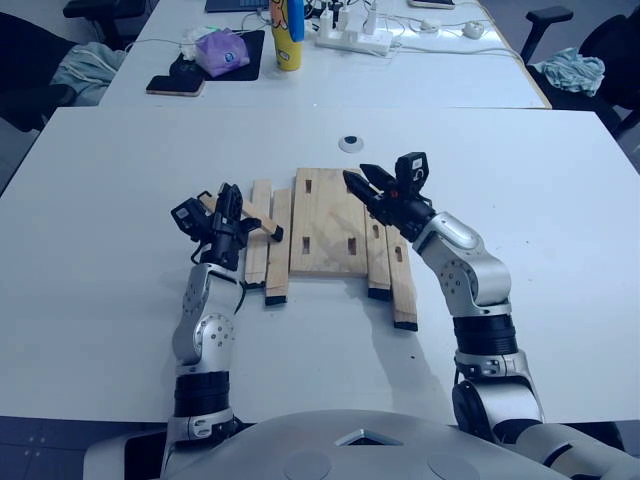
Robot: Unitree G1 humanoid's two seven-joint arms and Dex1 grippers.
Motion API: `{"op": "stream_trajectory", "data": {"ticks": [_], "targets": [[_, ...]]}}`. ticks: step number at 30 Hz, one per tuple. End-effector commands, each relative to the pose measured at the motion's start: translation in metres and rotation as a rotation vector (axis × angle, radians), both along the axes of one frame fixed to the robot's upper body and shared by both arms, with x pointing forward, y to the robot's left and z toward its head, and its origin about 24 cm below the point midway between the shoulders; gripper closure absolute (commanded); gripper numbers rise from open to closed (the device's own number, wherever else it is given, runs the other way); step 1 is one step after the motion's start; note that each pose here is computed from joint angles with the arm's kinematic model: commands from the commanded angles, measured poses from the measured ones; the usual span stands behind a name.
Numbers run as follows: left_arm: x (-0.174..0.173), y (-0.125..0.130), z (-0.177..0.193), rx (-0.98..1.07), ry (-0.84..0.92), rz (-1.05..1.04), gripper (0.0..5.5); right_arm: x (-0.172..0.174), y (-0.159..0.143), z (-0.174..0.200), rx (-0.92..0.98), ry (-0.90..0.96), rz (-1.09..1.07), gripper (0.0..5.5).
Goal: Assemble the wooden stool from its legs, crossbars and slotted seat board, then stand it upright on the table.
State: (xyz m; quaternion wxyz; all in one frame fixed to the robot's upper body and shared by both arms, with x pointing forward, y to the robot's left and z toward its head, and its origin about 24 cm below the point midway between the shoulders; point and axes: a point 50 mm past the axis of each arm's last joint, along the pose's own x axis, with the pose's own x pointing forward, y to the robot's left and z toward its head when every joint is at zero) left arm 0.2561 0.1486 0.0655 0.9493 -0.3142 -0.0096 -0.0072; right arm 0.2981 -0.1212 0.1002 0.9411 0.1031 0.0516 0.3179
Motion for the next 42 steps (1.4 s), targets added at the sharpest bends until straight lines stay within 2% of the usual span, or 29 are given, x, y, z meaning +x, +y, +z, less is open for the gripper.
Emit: {"op": "stream_trajectory", "data": {"ticks": [1,9,14,19,25,32,42], "targets": [[0.006,-0.014,0.002,-0.016,0.039,0.014,5.05,0.003,0.004,0.004,-0.001,-0.013,0.008,3.38],[0.005,-0.031,-0.003,0.045,0.168,0.053,5.05,0.001,0.007,0.004,-0.021,-0.020,0.014,3.38],[-0.005,-0.046,-0.008,0.199,0.262,0.081,5.05,-0.003,0.011,0.006,-0.064,-0.043,0.038,3.38],[-0.018,-0.057,-0.010,0.333,0.279,0.055,5.05,-0.008,0.012,0.006,-0.094,-0.050,0.053,3.38],[-0.034,-0.051,-0.018,0.473,0.287,-0.001,5.05,-0.018,0.010,-0.001,-0.134,-0.045,0.041,3.38],[-0.054,-0.043,-0.028,0.673,0.258,-0.166,5.05,-0.027,0.011,-0.003,-0.158,-0.060,0.014,3.38],[-0.067,-0.041,-0.038,0.644,0.306,-0.179,5.05,-0.027,0.013,-0.003,-0.193,-0.078,0.032,3.38]]}}
